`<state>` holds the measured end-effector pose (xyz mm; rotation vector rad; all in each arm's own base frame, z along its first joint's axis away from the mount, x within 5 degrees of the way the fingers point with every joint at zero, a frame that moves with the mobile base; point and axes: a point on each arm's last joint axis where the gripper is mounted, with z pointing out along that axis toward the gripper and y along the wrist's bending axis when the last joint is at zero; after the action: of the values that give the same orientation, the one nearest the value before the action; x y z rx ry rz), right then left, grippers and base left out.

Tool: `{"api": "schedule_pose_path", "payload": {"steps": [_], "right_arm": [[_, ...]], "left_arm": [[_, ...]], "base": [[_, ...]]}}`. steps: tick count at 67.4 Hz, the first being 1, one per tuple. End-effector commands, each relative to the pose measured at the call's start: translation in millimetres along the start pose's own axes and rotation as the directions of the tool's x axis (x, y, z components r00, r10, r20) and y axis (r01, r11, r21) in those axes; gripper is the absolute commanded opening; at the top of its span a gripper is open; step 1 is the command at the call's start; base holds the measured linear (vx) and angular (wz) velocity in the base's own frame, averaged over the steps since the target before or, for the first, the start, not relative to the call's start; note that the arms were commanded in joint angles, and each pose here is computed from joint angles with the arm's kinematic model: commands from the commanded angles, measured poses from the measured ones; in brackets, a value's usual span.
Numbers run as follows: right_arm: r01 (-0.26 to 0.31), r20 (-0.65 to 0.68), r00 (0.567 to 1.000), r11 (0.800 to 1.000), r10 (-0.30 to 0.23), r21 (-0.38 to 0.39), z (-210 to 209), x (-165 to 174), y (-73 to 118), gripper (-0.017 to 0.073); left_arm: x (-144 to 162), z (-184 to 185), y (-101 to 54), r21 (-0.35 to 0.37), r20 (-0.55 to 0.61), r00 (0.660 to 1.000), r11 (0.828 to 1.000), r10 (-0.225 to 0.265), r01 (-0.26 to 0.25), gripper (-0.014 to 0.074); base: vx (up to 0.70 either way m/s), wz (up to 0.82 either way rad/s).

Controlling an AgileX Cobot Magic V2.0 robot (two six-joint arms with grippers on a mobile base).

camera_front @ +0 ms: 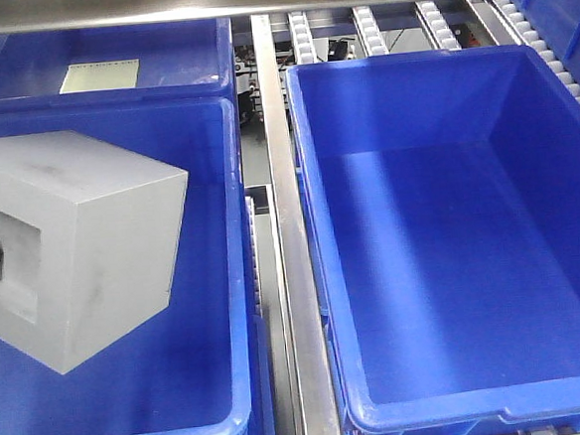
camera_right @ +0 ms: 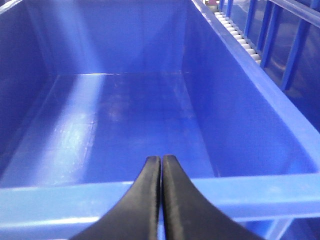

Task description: Sort gray base to blue bin

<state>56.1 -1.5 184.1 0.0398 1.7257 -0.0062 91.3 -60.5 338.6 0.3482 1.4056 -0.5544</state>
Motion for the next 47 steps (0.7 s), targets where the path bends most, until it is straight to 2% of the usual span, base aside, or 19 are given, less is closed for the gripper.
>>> {"api": "schedule_pose_path", "payload": {"steps": [1,47], "right_arm": [[0.018,0.050,0.999,1.000,-0.018,0.004,1.3,-4.8,-0.2,-0.0005],[0.018,0.050,0.999,1.000,-0.018,0.004,1.3,-4.8,-0.2,-0.0005]], "left_arm": [[-19.3,0.2,0.6,-0.014,0.125,0.992,1.000,-0.014,0.016,-0.0006],[-19.3,0.2,0.6,-0.014,0.125,0.992,1.000,-0.014,0.016,-0.0006]], "base": [[0.01,0.03],[0.00,0.00]]}}
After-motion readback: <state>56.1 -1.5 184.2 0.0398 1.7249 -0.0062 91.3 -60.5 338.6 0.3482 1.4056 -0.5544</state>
